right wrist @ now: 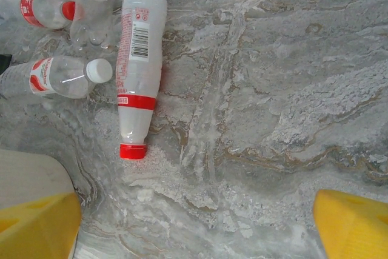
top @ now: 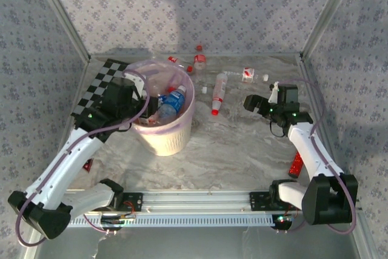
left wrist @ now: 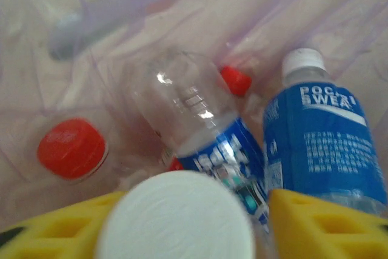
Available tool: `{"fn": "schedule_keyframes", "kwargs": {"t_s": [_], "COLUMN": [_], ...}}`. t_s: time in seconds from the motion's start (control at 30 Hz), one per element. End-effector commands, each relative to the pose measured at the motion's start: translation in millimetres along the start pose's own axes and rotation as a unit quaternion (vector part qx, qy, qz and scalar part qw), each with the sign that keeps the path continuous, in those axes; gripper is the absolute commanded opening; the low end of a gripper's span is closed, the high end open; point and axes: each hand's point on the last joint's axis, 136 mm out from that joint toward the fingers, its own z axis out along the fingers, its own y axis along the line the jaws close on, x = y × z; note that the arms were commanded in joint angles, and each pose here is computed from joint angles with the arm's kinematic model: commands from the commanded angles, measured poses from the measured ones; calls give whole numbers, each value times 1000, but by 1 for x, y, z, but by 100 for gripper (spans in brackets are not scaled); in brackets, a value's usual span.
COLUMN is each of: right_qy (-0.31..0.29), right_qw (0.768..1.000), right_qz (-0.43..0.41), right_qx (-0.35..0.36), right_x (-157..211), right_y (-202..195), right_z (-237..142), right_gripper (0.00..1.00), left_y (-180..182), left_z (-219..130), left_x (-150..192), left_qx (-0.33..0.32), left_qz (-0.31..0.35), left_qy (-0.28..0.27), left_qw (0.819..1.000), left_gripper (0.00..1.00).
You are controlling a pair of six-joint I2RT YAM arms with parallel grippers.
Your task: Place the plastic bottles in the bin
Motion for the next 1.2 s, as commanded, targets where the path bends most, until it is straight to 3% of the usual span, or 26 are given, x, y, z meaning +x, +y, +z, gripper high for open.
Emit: {"fn": "schedule_keyframes", "kwargs": {"t_s": [0.0, 0.07, 0.2, 0.27, 0.33, 0.4, 0.53, 0.77, 0.93, 1.17], "right_qy": [-4, -2, 0, 1, 3, 3, 4, 47, 56, 129], "right_qw": [1000, 1000, 1000, 1000, 1000, 1000, 1000, 997, 995, 987], "right_qz": [0, -2, -3, -2, -4, -4, -4, -24, -28, -86], "right_qx": [-16, -16, -15, -15, -15, -11, 4, 57, 84, 50], "right_x": [-10, -9, -9, -8, -7, -7, -6, -4, -24, 6], "right_y": [12, 12, 12, 12, 12, 11, 5, 8, 14, 75], "right_z": [-4, -4, -3, -3, -3, -5, -4, 27, 57, 122], "right_gripper": [100, 100, 100, 100, 100, 100, 100, 97, 85, 80], "left_y": [-7, -9, -15, -17, -16, -16, -12, -15, -29, -27], "left_z": [-31, -49, -74, -74, -66, -57, -45, -17, -3, -10], "left_x": [-14, -37, -75, -80, -75, -60, -33, -4, -3, -19], "left_qx": [18, 22, 32, 33, 27, 21, 3, -6, 28, 31], "left_qz": [23, 34, 46, 54, 57, 60, 65, 51, 6, -51], "left_qy": [7, -21, -68, -70, -48, -15, 18, 56, 38, -24], "left_qw": [1000, 999, 996, 996, 997, 998, 998, 997, 999, 998], "left_gripper": [73, 80, 81, 71, 50, 37, 22, 20, 21, 42]}}
